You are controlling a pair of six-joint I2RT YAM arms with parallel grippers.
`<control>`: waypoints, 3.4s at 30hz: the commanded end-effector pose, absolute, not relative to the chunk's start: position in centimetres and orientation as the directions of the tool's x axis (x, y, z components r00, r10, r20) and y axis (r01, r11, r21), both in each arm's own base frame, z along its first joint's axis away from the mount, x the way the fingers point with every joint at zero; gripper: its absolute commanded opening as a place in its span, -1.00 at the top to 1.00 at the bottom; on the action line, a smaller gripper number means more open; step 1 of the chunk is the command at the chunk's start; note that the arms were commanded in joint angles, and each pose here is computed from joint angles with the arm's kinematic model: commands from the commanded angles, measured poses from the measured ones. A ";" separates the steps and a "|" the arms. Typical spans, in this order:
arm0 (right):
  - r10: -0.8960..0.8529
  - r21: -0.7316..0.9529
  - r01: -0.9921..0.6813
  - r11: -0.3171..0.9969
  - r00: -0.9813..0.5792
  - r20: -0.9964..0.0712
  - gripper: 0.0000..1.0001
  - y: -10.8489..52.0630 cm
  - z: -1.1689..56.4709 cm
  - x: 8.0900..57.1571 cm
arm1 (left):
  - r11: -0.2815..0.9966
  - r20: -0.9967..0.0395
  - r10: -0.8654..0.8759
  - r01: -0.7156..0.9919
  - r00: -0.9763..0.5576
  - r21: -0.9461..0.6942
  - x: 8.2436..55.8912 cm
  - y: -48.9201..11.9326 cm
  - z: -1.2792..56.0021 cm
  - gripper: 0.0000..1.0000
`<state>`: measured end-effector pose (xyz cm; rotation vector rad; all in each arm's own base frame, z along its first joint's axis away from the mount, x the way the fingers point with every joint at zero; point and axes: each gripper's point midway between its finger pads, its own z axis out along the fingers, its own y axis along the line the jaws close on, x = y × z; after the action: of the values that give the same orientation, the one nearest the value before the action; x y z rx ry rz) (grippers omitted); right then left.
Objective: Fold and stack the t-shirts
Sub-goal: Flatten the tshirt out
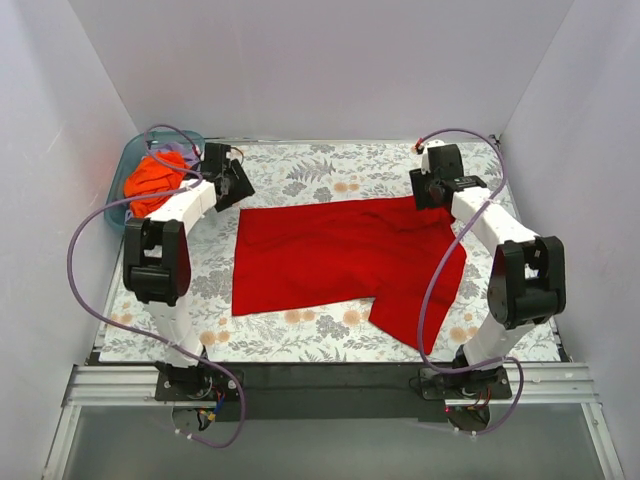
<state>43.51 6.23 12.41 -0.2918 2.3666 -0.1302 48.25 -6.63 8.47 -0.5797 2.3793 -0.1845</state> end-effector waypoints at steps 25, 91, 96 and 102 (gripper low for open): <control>0.014 0.107 -0.051 0.993 -0.846 -0.533 -0.14 5.9 3.6 34.4 | 0.904 -0.344 -0.425 -0.377 -0.837 -0.200 31.0 -10.4 0.4 0.46; 0.025 0.111 -0.020 0.994 -0.920 -0.392 -0.29 7.2 3.0 23.4 | 0.874 -0.502 -0.432 -0.485 -0.749 -0.029 31.1 -1.3 2.3 1.00; 0.009 0.094 -0.027 0.995 -0.933 -0.359 -0.23 8.0 2.5 22.3 | 0.876 -0.512 -0.429 -0.482 -0.745 -0.032 31.2 -1.3 2.7 1.00; -0.005 0.055 -0.023 0.998 -0.952 -0.308 -0.10 8.4 1.4 20.9 | 0.873 -0.533 -0.429 -0.486 -0.729 -0.038 31.5 -1.1 3.5 1.00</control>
<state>21.85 8.74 1.96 -0.0587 2.7891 0.1410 31.19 -2.03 1.94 -0.6627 2.5546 0.1013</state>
